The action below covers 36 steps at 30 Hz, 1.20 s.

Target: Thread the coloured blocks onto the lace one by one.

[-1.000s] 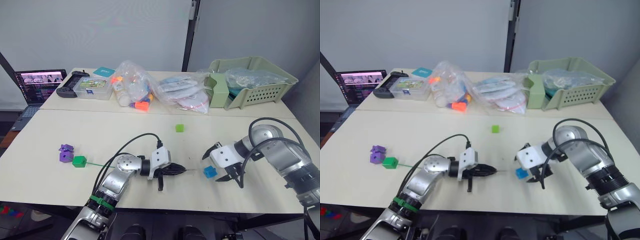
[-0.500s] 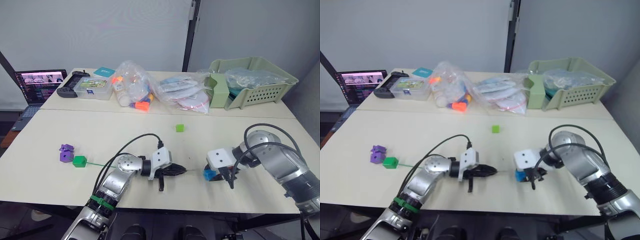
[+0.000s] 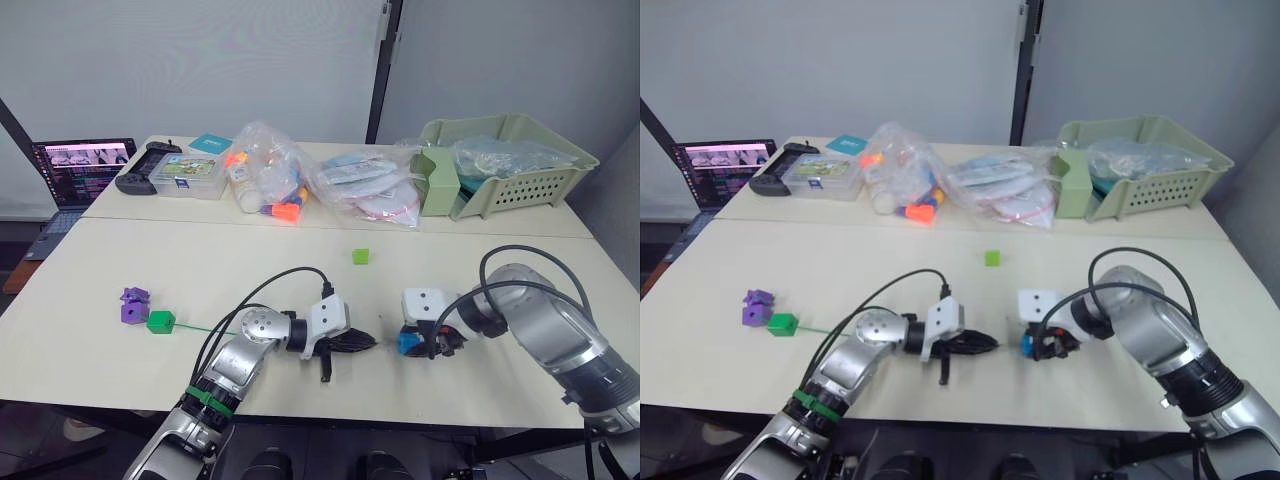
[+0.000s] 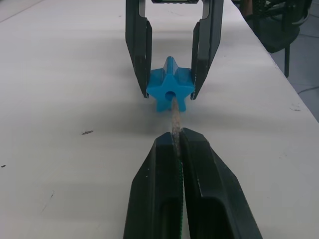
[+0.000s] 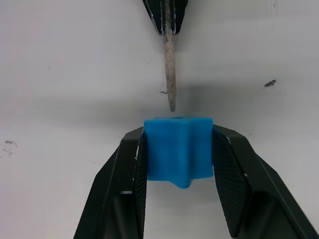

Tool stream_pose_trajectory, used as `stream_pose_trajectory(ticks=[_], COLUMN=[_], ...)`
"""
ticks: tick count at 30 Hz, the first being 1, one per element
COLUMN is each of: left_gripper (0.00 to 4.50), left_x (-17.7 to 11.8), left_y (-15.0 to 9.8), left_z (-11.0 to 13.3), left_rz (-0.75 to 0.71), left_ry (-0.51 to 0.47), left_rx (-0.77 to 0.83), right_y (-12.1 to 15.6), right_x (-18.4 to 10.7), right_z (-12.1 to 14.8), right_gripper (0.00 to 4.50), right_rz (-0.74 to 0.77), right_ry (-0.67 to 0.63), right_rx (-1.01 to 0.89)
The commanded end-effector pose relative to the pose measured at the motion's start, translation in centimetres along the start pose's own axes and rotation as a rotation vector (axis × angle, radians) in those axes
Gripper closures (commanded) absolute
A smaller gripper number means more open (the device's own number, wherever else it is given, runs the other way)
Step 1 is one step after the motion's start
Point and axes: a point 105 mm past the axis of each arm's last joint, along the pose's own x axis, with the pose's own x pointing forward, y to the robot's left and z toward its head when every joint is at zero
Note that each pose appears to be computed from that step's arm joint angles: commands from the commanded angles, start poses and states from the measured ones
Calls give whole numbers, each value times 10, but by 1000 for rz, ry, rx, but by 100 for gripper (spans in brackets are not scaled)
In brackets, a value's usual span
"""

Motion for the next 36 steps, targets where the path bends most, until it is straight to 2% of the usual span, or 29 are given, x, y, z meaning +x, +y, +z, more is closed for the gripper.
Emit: stream_pose_trajectory(ticks=[1,15,22,27,32,36], left_gripper=[450,450,450,450,283,152], left_x=[3,22,41,40,32,16], left_y=[1,0,3,7,2,7], left_z=[9,11,16,20,17,15], left_rz=[-14,-56,-69,-59,-65,-19], left_ry=[-19,-22,-28,-42,-44,-18], left_rx=[34,47,78,55,17,38], right_y=[1,2,1,0,1,-3], right_x=[-1,-1,2,6,8,9], right_z=[10,19,19,18,20,19], right_gripper=[315,315,315,315,315,315], right_rz=[-13,-19,-30,-39,-29,-29], right_ry=[-15,-34,-32,-34,-36,-30], right_rx=[-22,-25,-12,11,8,2])
